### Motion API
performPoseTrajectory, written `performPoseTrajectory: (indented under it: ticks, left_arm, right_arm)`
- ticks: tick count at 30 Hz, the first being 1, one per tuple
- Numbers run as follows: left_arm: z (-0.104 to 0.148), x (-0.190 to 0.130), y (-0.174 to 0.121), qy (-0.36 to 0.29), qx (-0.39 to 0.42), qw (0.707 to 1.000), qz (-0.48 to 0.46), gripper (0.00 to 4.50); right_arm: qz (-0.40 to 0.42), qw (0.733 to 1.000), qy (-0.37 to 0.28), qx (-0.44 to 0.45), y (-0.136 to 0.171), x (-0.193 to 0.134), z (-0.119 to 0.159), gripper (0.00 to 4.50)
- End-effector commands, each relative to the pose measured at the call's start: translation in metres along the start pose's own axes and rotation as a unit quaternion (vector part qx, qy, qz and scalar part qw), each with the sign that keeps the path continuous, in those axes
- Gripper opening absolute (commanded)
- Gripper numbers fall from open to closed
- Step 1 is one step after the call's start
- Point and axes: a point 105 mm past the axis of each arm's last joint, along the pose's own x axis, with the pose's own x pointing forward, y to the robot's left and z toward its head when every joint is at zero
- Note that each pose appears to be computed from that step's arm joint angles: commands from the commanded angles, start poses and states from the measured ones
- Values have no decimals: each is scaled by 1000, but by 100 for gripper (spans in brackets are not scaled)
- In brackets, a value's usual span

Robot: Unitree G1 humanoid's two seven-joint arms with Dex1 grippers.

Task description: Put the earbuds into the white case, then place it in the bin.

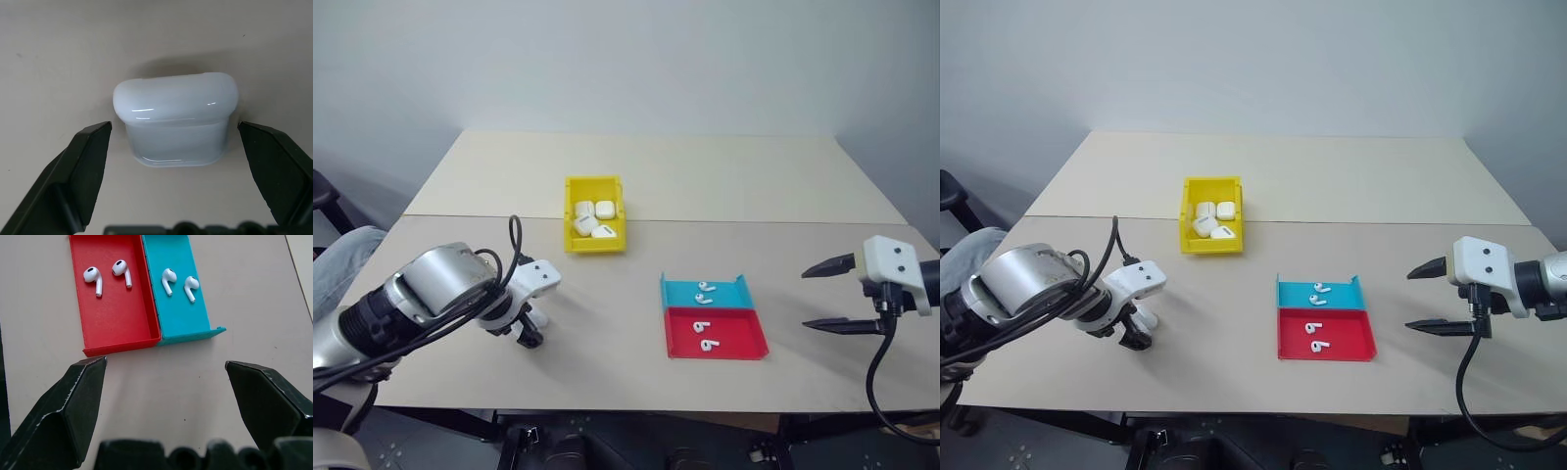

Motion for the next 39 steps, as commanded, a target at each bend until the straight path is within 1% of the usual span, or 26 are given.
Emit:
performPoseTrajectory:
  ticks: [1, 6, 9, 11, 13, 16, 19, 21, 25, 26, 28, 29, 30, 31, 32, 33, 35, 37, 38, 39]
  left_arm:
    - [2, -8, 3, -7, 5, 1000, 6, 450]
    - [-1, -5, 2, -3, 7, 1000, 12, 450]
    - [-4, -2, 3, 3, 7, 1000, 18, 393]
    - [-4, -2, 3, 3, 7, 1000, 17, 320]
    - [-4, -2, 3, 4, 8, 1000, 19, 274]
    - [-4, -1, 3, 5, 11, 1000, 24, 274]
    - [1, -5, 2, -8, 25, 999, 28, 274]
    - [6, -12, 2, -24, 32, 999, 31, 274]
    - [20, -34, 6, -75, 57, 994, 55, 274]
    - [26, -39, 7, -104, 76, 989, 68, 274]
    - [35, -48, 7, -139, 78, 984, 75, 274]
    - [41, -51, 7, -168, 79, 979, 85, 274]
    - [53, -54, 4, -229, 82, 966, 83, 274]
    - [61, -57, 2, -274, 82, 954, 85, 274]
    - [64, -59, 0, -305, 81, 945, 87, 274]
    - [67, -60, -8, -338, 79, 936, 61, 274]
    - [72, -68, -29, -437, 109, 892, 40, 274]
    - [70, -69, -40, -481, 109, 869, 33, 274]
    - [72, -71, -44, -516, 112, 849, 36, 274]
    - [76, -78, -47, -571, 118, 811, 52, 274]
  right_arm:
    - [-19, 1000, 4, -17, -6, -7, 5, 449]
    - [-18, 1000, 9, -17, -5, -6, 2, 449]
    - [-20, 1000, 11, -18, -6, -5, 1, 450]
    - [-20, 1000, 12, -19, -6, -6, 0, 450]
    - [-21, 1000, 11, -19, -6, -6, 0, 450]
    - [-22, 999, 13, -20, -5, -6, 0, 450]
    - [-24, 999, 12, -22, -6, -6, -1, 450]
    - [-27, 999, 11, -25, -6, -6, 0, 450]
    - [-34, 999, 6, -33, -12, -7, 7, 450]
    - [-37, 999, 4, -40, -14, -7, 10, 450]
    - [-41, 998, 0, -55, -17, -6, 17, 450]
    - [-43, 997, 6, -61, -19, -5, 19, 450]
    - [-36, 998, 19, -57, -20, -3, 21, 450]
    - [-29, 998, 27, -51, -19, -2, 22, 450]
    - [-23, 998, 32, -45, -19, -2, 23, 450]
    - [-12, 998, 22, -54, -17, -1, 30, 450]
    - [11, 997, 14, -69, -10, 2, 41, 450]
    - [24, 995, 5, -97, -2, 6, 50, 450]
    - [36, 994, 11, -105, 2, 8, 52, 450]
    - [59, 992, 19, -112, 9, 11, 54, 450]
